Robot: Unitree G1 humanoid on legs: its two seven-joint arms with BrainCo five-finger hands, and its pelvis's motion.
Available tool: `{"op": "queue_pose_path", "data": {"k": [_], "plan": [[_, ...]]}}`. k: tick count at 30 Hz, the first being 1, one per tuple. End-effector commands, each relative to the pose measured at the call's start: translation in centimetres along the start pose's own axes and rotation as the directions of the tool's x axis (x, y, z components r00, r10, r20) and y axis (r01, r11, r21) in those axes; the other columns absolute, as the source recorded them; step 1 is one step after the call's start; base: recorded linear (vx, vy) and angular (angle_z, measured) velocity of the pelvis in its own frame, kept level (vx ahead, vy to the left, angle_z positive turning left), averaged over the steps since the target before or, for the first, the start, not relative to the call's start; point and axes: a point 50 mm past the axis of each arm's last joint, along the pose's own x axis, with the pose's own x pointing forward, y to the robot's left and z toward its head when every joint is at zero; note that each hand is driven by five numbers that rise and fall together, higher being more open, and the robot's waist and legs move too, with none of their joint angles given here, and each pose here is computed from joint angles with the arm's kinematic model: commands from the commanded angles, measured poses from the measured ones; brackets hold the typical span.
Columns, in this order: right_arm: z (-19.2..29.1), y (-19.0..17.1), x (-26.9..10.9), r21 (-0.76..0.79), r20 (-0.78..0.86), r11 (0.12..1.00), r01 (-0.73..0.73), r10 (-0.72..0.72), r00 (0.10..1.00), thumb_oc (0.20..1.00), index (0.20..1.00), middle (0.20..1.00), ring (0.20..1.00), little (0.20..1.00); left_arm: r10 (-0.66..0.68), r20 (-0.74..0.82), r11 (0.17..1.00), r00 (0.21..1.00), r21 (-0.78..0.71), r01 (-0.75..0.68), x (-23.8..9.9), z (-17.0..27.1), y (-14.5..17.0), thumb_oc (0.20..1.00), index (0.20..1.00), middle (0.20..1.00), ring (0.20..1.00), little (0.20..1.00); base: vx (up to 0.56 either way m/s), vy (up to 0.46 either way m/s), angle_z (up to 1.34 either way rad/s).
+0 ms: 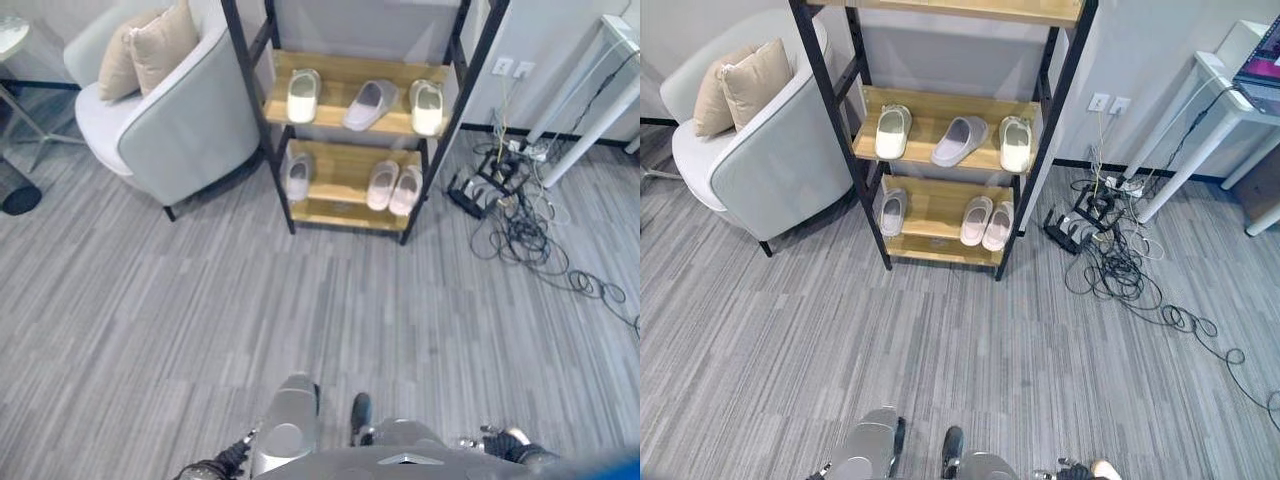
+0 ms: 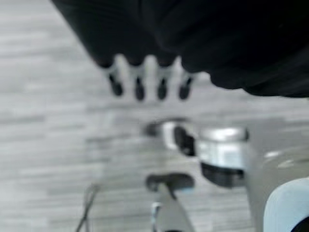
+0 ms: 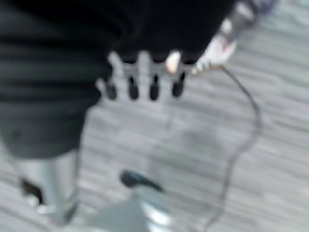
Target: Arrange the slippers neatly on the shoe rack.
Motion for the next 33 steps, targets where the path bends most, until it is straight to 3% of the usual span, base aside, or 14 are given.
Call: {"op": "queue_pose_path", "data": {"k": [1,8,17,25,33], "plan": [[-1.4,-0.2,-0.4,0.047,0.011,0.999,0.011,-0.012,1.000,1.000,1.000,1.000,1.000,1.000,0.017,0.000,1.000,1.000,-0.025,-0.017,-0.1,-0.8,0.1,1.000,1.000,1.000,1.000,1.000,0.41,0.081,-0.06],[-3.6,1.3,-0.6,0.015,-0.062,0.999,-0.031,0.032,0.998,1.000,1.000,1.000,1.000,1.000,0.020,-0.092,1.000,0.996,0.021,-0.018,-0.6,-3.2,0.2,1.000,1.000,1.000,1.000,1.000,0.34,0.189,-0.42],[-4.8,1.7,-0.9,0.029,-0.108,0.998,-0.051,0.054,0.993,1.000,1.000,1.000,1.000,1.000,0.032,-0.059,0.998,0.998,0.062,-0.028,-0.4,-1.8,1.1,1.000,1.000,1.000,1.000,1.000,0.21,0.210,0.15],[-4.8,1.5,-0.9,0.010,-0.107,0.999,-0.051,0.052,0.993,1.000,1.000,1.000,1.000,1.000,0.021,-0.075,0.990,0.997,0.144,-0.010,-0.5,-2.3,0.7,1.000,1.000,1.000,1.000,1.000,0.14,-0.111,0.13],[-3.8,0.7,-0.8,0.056,-0.060,0.998,-0.005,0.009,0.998,1.000,1.000,1.000,1.000,1.000,0.028,-0.022,0.992,0.999,0.125,-0.025,-0.1,-0.5,0.5,1.000,1.000,1.000,1.000,1.000,0.05,-0.175,0.55]]}}
